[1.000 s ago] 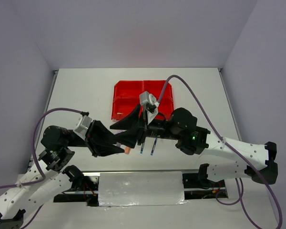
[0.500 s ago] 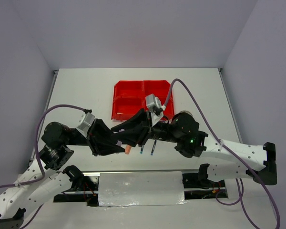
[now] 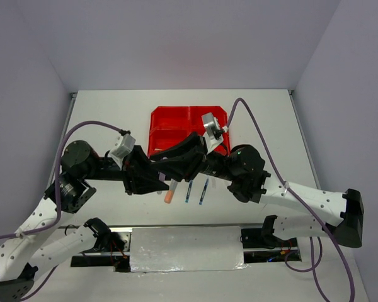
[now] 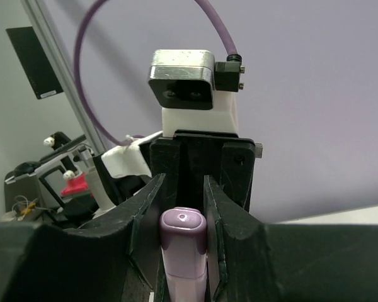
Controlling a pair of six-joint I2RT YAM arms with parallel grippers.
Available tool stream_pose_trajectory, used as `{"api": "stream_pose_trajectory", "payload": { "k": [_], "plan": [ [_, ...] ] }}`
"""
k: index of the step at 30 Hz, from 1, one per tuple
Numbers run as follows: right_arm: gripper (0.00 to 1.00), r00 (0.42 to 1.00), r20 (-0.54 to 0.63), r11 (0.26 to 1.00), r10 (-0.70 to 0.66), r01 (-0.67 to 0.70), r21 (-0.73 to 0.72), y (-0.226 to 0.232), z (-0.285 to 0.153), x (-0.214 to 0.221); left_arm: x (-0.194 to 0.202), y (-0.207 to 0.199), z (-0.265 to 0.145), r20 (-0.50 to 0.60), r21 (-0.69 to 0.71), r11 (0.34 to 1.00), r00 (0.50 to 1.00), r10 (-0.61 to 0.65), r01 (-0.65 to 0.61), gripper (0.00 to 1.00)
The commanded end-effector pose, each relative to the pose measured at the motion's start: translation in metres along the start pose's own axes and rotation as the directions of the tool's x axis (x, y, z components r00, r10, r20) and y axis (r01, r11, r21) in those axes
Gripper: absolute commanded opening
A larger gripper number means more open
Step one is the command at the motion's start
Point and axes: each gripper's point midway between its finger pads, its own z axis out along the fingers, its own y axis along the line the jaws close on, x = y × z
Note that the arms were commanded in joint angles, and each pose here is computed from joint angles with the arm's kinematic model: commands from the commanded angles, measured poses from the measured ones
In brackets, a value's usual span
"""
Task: Sort the stationery into containers
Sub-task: Close the pen cap on the pen.
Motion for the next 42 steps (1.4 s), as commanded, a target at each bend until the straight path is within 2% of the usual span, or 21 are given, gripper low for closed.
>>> {"api": "stream_pose_trajectory", "payload": {
  "k": [1,7,17,25,33,36,40,42],
  "plan": [
    [0.00,0.869,-0.438,0.962,0.232,-0.138,0.235,-0.060,-0.047,0.156,-0.085,-0.044,-0.004,0.185,0.059,0.913,0.903,0.388,-0.405,0.00],
    [0.00,0.819,-0.515,0.958,0.254,-0.142,0.248,-0.063,-0.065,0.184,-0.095,-0.039,-0.004,0.162,0.040,0.901,0.893,0.420,-0.431,0.00],
    [0.00,0.804,-0.541,0.950,0.246,-0.090,0.299,-0.070,-0.096,0.193,-0.089,-0.021,-0.011,0.140,-0.012,0.904,0.894,0.425,-0.427,0.00],
    [0.00,0.766,-0.559,0.935,0.316,-0.152,0.319,-0.070,-0.114,0.225,-0.096,-0.010,-0.020,0.126,-0.079,0.886,0.877,0.464,-0.457,0.00],
    [0.00,0.722,-0.581,0.919,0.376,-0.209,0.335,-0.068,-0.124,0.255,-0.099,0.000,-0.022,0.127,-0.069,0.886,0.877,0.464,-0.459,0.00],
    [0.00,0.727,-0.574,0.918,0.375,-0.207,0.338,-0.068,-0.126,0.256,-0.096,0.005,-0.024,0.116,-0.078,0.889,0.881,0.458,-0.452,0.00],
    [0.00,0.785,-0.513,0.924,0.348,-0.193,0.331,-0.071,-0.103,0.222,-0.079,0.029,-0.023,0.076,-0.128,0.911,0.912,0.402,-0.391,0.00],
    [0.31,0.825,-0.453,0.909,0.338,-0.162,0.384,-0.082,-0.093,0.199,-0.062,0.041,-0.025,0.047,-0.154,0.923,0.930,0.363,-0.353,0.00]
  ]
}}
